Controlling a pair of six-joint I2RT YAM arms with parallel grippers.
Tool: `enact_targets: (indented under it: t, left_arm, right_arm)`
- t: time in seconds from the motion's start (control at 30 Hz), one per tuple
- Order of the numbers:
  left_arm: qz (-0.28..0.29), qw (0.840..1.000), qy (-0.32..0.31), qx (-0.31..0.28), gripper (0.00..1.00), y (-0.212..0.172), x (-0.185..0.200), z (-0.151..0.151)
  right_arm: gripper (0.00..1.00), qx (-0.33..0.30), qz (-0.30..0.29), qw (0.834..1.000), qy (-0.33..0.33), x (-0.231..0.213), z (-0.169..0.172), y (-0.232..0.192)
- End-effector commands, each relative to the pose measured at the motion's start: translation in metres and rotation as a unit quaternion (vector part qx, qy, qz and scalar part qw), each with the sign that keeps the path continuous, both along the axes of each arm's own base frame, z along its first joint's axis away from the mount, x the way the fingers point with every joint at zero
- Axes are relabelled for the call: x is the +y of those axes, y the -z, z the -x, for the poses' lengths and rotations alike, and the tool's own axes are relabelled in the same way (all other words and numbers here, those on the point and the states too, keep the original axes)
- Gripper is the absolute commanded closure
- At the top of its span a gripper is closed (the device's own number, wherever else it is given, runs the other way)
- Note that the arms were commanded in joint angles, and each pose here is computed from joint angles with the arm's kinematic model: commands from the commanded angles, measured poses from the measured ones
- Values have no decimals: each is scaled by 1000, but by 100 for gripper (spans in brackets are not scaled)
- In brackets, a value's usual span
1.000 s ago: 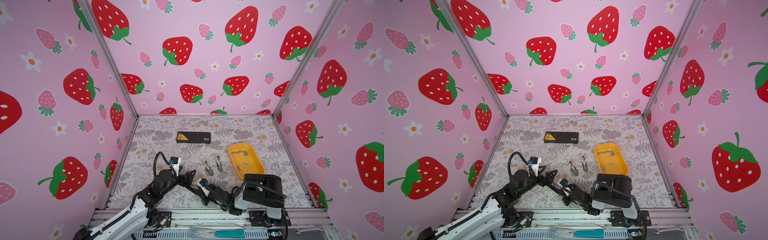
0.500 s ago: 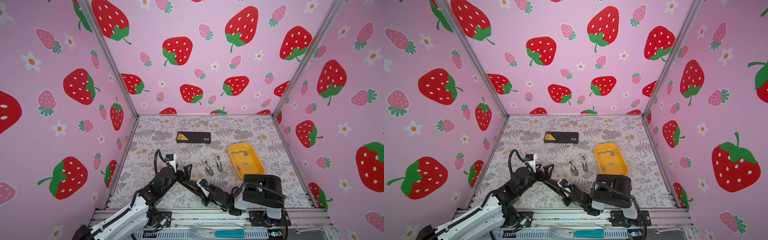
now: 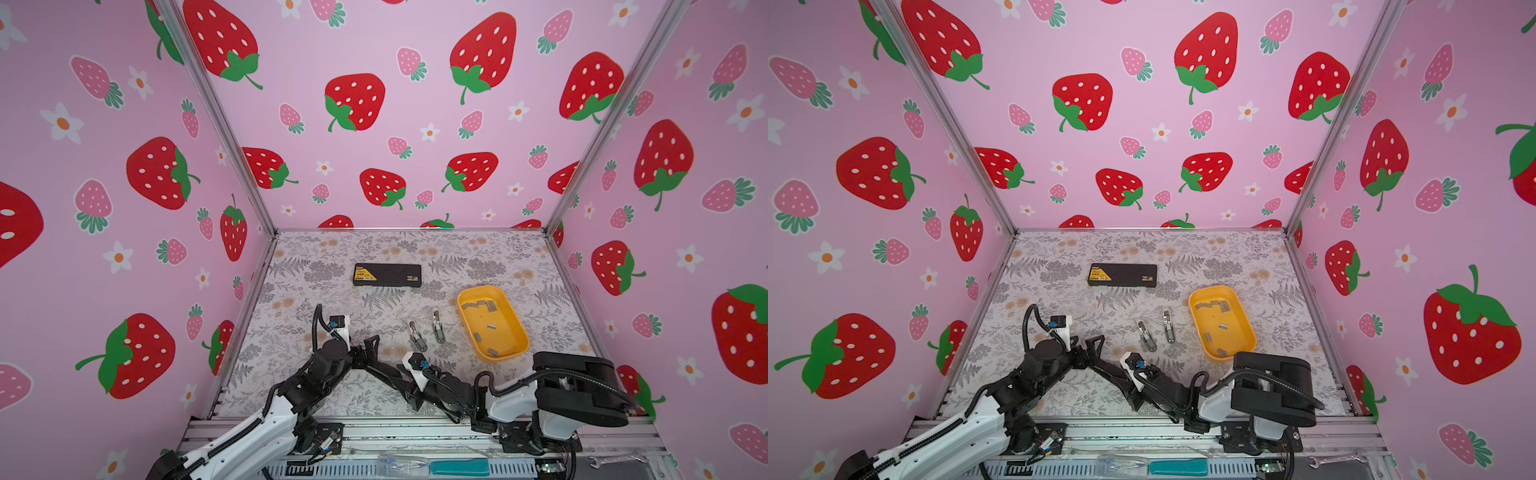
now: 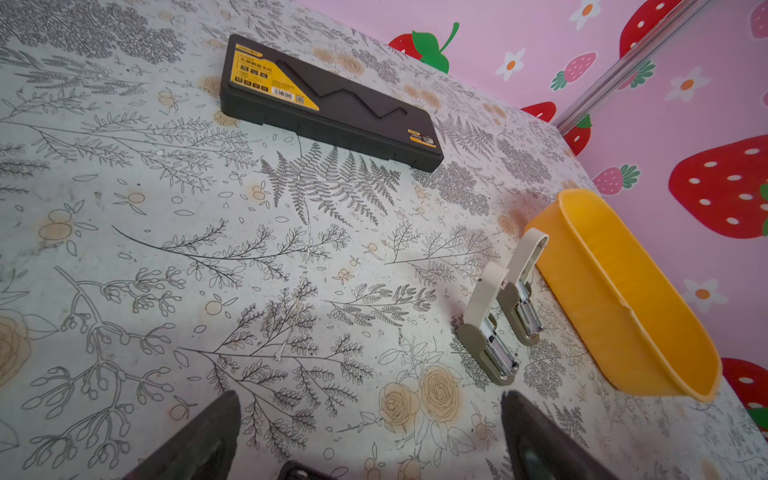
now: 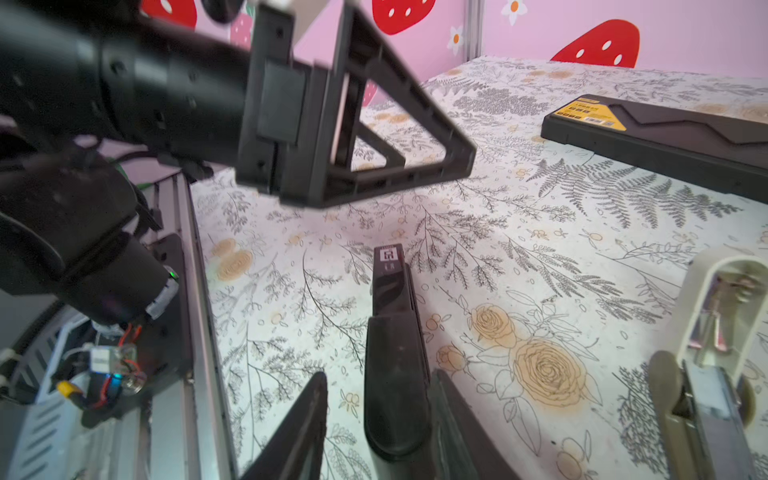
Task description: Load the staples into the stapler
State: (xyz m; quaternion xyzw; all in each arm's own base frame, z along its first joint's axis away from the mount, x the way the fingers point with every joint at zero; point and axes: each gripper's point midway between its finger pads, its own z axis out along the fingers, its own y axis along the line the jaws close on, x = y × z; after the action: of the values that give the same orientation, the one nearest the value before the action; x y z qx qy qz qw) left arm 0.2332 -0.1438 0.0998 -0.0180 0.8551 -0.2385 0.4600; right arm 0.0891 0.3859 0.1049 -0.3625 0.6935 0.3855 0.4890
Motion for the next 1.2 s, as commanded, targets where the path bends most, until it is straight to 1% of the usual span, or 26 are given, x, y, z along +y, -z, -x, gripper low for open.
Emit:
enact_targets:
  t: [0.0, 0.1, 0.3, 0.7, 0.93, 1.17]
  left_arm:
    - [5, 1000, 3, 3, 1, 6, -1, 3]
    - [4, 1000, 11, 1, 1, 9, -2, 6]
    - [-4, 1000, 17, 1, 1, 17, -4, 10]
    - [-41, 998, 37, -5, 1, 32, -19, 13]
    - [-63, 997, 35, -9, 1, 38, -23, 12]
    - [-71, 997, 32, -15, 1, 42, -21, 14]
  right_arm:
    - [66, -1, 17, 1000, 6, -1, 0, 2]
    - [71, -1, 28, 1000, -4, 8, 2, 3]
    - [75, -6, 48, 999, 7, 18, -3, 12]
    - [77, -3, 86, 996, 20, 20, -8, 42]
    - [77, 3, 87, 996, 24, 13, -8, 52]
    - [78, 9, 92, 995, 28, 5, -8, 64]
